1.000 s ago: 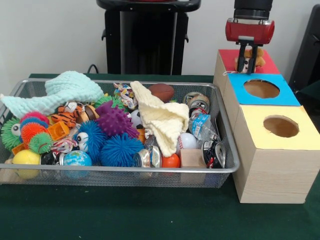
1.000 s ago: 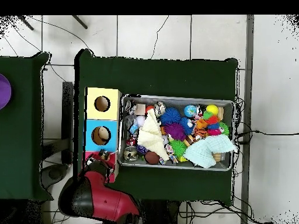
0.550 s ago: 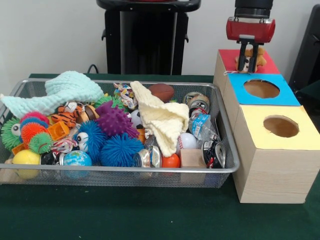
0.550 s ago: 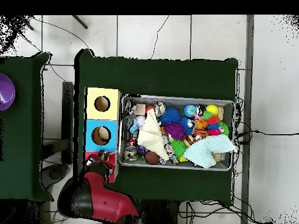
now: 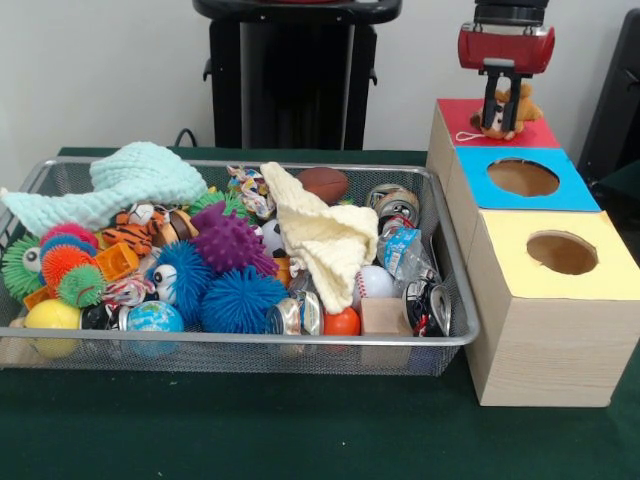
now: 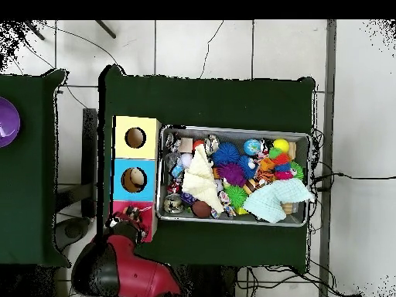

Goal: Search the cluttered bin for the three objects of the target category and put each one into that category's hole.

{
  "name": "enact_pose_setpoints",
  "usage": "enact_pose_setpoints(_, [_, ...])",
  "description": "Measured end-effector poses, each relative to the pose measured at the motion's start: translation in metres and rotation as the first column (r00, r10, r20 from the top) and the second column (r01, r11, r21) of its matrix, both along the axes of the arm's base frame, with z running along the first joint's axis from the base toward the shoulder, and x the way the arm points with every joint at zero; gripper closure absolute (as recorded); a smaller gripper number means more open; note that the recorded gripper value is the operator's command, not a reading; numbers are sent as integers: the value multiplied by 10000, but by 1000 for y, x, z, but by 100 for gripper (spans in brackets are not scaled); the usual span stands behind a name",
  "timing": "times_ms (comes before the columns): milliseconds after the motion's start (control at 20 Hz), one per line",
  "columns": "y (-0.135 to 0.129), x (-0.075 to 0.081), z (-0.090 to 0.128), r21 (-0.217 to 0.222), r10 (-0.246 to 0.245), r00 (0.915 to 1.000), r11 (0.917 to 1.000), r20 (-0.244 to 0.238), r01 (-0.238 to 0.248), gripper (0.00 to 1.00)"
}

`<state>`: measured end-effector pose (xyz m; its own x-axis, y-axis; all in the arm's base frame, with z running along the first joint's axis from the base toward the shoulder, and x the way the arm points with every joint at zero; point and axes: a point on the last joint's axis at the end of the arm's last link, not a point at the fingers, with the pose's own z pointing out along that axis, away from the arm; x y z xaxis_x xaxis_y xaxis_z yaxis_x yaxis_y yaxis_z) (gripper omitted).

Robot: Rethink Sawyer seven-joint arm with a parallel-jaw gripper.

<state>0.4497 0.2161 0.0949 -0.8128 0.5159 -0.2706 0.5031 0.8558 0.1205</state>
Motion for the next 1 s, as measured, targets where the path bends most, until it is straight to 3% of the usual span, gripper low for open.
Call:
enact_pose_setpoints(400, [5, -31, -5, 125, 176, 9958, 9998, -897, -166, 100])
enact_pose_setpoints(1000, [7, -34, 4, 157, 166, 9966, 9998, -805, -154, 100])
